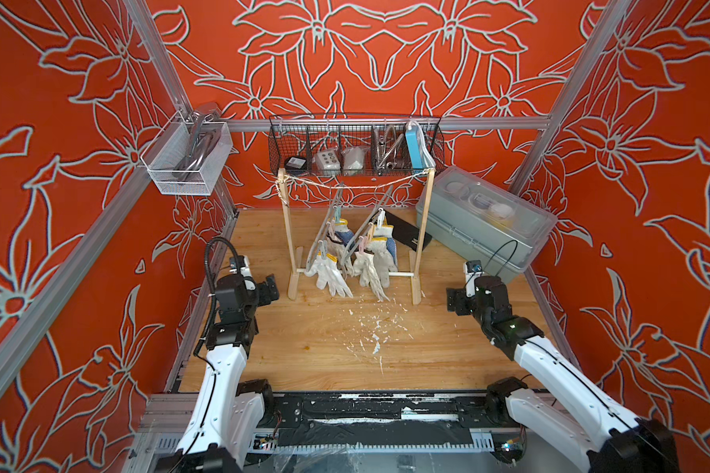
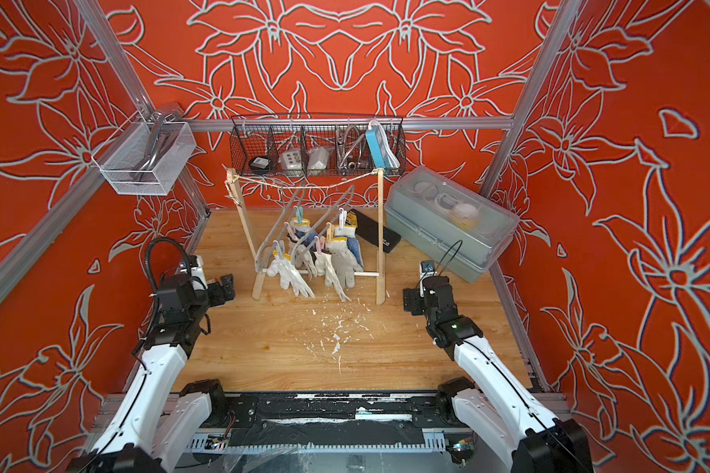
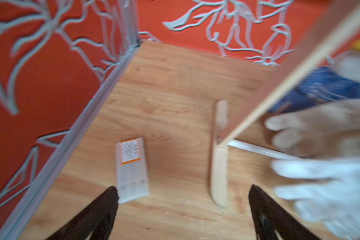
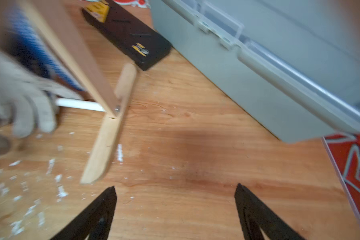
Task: Clip the gloves onto a hanger to dry
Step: Move the clothesline to the center of the board.
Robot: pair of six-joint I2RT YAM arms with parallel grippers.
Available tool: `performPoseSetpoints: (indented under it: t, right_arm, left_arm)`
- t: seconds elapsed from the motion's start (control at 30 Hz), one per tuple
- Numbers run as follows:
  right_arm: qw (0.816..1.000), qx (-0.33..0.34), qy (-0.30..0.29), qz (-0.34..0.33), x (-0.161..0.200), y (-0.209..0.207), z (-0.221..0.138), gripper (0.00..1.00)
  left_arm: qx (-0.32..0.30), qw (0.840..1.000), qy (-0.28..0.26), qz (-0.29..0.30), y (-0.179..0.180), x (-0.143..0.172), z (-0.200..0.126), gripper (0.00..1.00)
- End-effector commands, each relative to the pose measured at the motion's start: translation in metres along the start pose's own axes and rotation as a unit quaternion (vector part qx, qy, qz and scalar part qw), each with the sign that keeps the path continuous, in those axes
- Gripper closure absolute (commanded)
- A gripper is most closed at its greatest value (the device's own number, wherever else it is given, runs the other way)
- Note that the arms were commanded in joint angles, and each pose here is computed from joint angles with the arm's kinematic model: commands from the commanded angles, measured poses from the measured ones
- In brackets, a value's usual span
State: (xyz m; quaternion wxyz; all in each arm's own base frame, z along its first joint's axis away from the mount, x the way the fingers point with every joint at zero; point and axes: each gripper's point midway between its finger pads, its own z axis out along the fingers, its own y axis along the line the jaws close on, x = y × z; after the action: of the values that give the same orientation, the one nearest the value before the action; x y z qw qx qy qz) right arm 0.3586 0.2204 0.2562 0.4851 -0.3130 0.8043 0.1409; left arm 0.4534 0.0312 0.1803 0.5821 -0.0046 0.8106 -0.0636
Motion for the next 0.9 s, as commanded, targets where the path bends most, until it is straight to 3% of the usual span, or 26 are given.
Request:
performPoseSetpoints:
  t: [0.0,0.23,0.43,0.6,0.73,0.87]
  right_arm:
    - [1.0,0.004,0.006,0.001,0.006,-0.004,-0.014,0.46]
    - [0.999,0.023,0.029,0.014,0.021,-0.015,-0.031,0.44]
    - [0.997,0.049,0.045,0.034,0.044,-0.026,-0.053,0.39]
    - [0.99,0.092,0.047,0.095,0.067,-0.039,-0.07,0.3]
    - [0.975,0.161,0.05,0.148,0.103,-0.054,-0.077,0.21]
    - [0.943,0.277,0.031,0.181,0.149,-0.084,-0.085,0.12]
  left_arm:
    - [-0.026,0.999,0.012,0.014,-0.015,0.009,-0.013,0.77]
    - [-0.048,0.999,0.02,-0.003,-0.035,0.026,-0.026,0.69]
    - [-0.02,0.999,0.049,-0.003,-0.046,0.037,-0.038,0.36]
    - [-0.021,0.995,0.102,0.003,-0.045,0.062,-0.076,0.21]
    - [-0.038,0.992,0.119,-0.003,-0.04,0.073,-0.122,0.14]
    - [-0.141,0.982,0.125,-0.025,0.007,0.075,-0.149,0.06]
